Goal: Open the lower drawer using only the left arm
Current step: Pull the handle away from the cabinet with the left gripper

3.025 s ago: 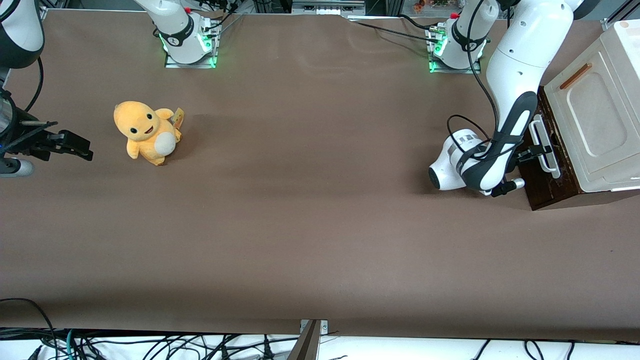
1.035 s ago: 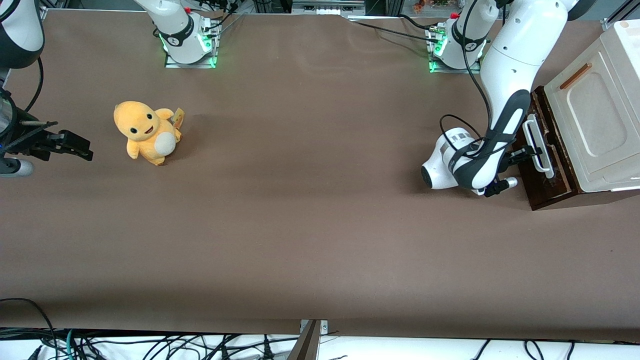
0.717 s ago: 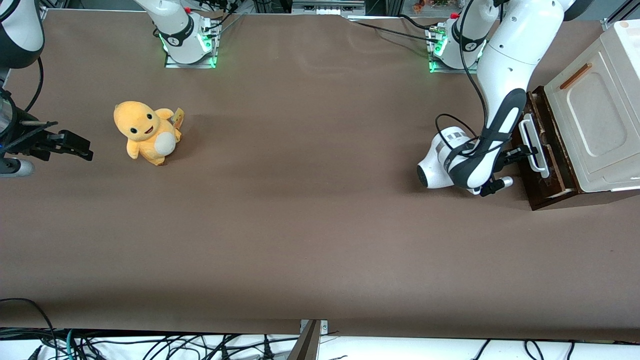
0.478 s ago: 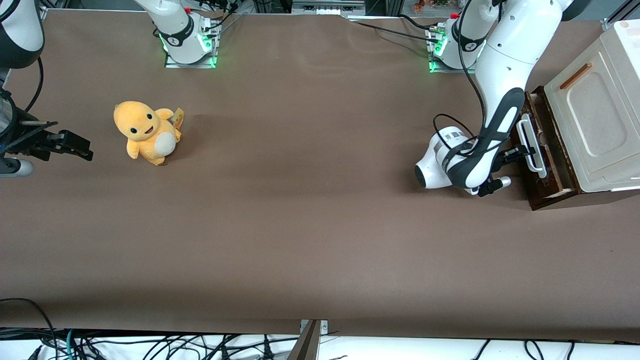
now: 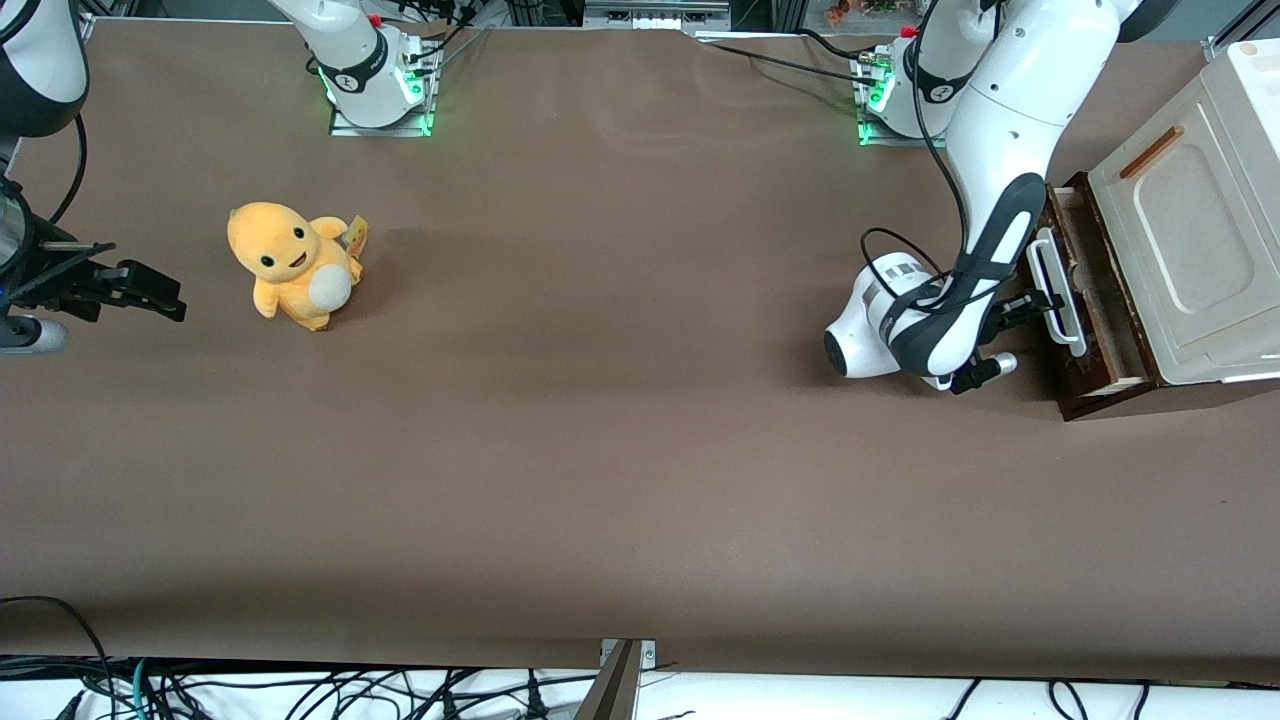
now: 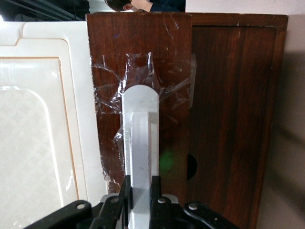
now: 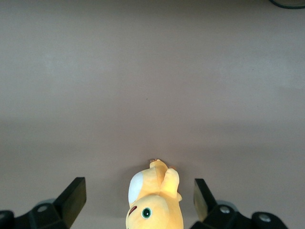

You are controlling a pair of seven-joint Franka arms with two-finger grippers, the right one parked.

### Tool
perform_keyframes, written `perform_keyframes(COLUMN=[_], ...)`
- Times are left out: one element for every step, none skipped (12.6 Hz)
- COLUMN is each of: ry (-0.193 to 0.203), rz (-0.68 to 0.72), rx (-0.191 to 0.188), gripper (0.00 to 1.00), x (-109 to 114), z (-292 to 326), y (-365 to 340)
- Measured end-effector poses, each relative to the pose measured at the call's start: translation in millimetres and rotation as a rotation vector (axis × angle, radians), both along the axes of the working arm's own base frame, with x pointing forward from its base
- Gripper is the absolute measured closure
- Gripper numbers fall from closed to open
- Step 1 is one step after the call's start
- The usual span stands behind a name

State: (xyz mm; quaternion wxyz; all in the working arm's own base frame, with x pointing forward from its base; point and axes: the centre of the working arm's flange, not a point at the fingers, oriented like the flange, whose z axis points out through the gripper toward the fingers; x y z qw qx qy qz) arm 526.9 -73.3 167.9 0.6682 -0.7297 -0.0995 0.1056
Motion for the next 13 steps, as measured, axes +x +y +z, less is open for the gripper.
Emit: perform_keyframes(ry=[-0.001, 0.0, 0.0, -0.001, -0.002, -0.005, -0.006, -0.007, -0.007, -0.007, -0.007, -0.007, -0.008], rz=[0.0, -0.002, -0.004, -0.004, -0.001, 0.003, 0.008, 0.01, 0.01, 0.008, 0.007, 0.007, 0.01], rx=[-0.002, -0.002, -0.002, -0.003, -0.005, -0.009, -0.013, -0.015, -0.017, -0.017, -0.017, -0.017, -0.018], gripper=[0.81, 0.81, 0.81, 0.81, 0.81, 0.81, 0.81, 0.81, 0.81, 0.81, 0.81, 0.81, 0.81], x=[0.1, -0.1, -0.4, -0.3, 0.1, 1.0, 1.6, 2.0, 2.1, 1.9, 1.8, 1.8, 2.2], z=[0.4, 0.4, 0.4, 0.6, 1.1, 2.0, 2.6, 3.2, 3.4, 3.6, 3.7, 3.7, 3.8], y=[-1.6, -3.0, -4.3, -5.2, -5.9, -6.6, -7.2, -8.2, -9.4, -11.2, -12.5, -13.1, -13.3])
